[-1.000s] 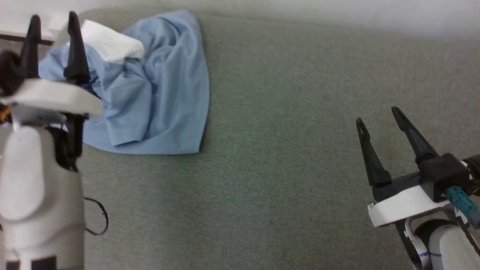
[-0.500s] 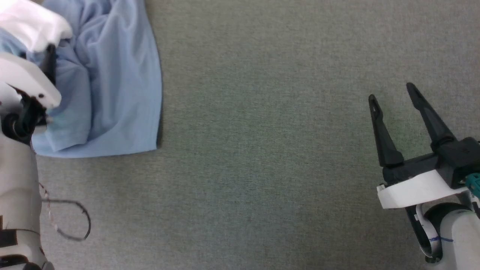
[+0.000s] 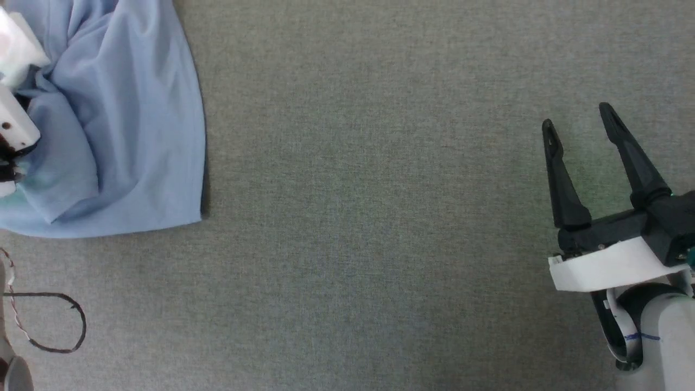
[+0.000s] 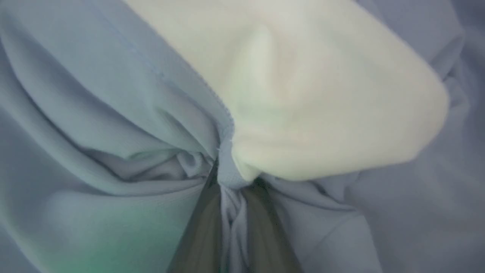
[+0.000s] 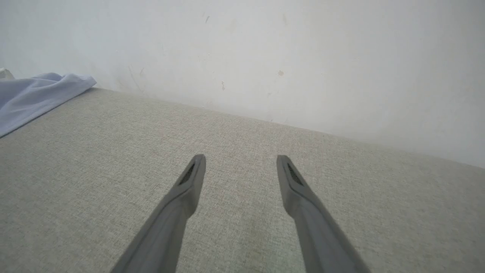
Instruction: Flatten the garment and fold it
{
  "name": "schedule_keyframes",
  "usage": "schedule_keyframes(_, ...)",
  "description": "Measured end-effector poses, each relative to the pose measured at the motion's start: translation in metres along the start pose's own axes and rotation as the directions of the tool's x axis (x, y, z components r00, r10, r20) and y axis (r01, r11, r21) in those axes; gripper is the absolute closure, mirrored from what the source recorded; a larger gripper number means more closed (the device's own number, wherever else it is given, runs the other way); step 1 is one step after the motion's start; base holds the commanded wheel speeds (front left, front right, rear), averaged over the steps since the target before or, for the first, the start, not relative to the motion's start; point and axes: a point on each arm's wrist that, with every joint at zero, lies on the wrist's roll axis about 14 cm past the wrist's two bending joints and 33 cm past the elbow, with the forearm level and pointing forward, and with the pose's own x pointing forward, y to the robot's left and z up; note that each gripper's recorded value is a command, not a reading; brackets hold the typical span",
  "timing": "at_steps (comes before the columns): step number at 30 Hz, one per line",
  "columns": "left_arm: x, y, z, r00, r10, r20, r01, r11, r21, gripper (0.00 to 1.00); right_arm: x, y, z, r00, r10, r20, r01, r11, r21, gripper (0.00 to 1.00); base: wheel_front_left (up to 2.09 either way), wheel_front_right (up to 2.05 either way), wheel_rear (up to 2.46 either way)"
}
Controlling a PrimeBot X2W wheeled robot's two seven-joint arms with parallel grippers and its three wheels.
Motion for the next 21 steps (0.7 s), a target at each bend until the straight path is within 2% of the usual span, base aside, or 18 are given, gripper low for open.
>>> schedule_keyframes(5, -0.02, 0.009, 0.026, 0.985, 0.076, 0.154, -0.093, 0.99, 0.106, 1.0, -0.009, 0.0, 0.013, 1.0, -0.018, 0.025, 0.018, 1.0, 0.011, 0.0, 0.0, 0.0, 0.0)
schedule_keyframes(7, -0.039, 0.009, 0.056, 0.955, 0.071, 0.288, -0.119, 0.981, 0.153, 1.0, -0.015, 0.001, 0.019, 0.999, -0.025, 0.035, 0.025, 1.0, 0.014, 0.0, 0.0, 0.0, 0.0)
schedule_keyframes(9, -0.067, 0.005, 0.093, 0.896, 0.048, 0.442, -0.148, 0.97, 0.194, 1.0, -0.022, 0.002, 0.025, 0.998, -0.032, 0.045, 0.031, 0.999, 0.018, 0.0, 0.0, 0.0, 0.0)
schedule_keyframes(12, -0.115, -0.005, 0.141, 0.77, -0.016, 0.638, -0.191, 0.948, 0.253, 1.0, -0.033, 0.005, 0.037, 0.997, -0.04, 0.066, 0.039, 0.999, 0.024, 0.0, 0.0, 0.0, 0.0)
schedule_keyframes(15, -0.17, -0.022, 0.181, 0.611, -0.105, 0.785, -0.215, 0.932, 0.292, 1.0, -0.046, 0.007, 0.051, 0.994, -0.048, 0.095, 0.046, 0.999, 0.02, 0.0, 0.0, 0.0, 0.0)
schedule_keyframes(19, -0.249, -0.05, 0.22, 0.388, -0.236, 0.891, -0.229, 0.911, 0.342, 1.0, -0.064, 0.007, 0.069, 0.99, -0.061, 0.129, 0.059, 0.998, 0.024, 0.0, 0.0, 0.0, 0.0)
schedule_keyframes(21, -0.285, -0.065, 0.231, 0.294, -0.291, 0.911, -0.224, 0.905, 0.362, 1.0, -0.074, 0.005, 0.077, 0.986, -0.075, 0.148, 0.07, 0.997, 0.034, 0.0, 0.0, 0.0, 0.0)
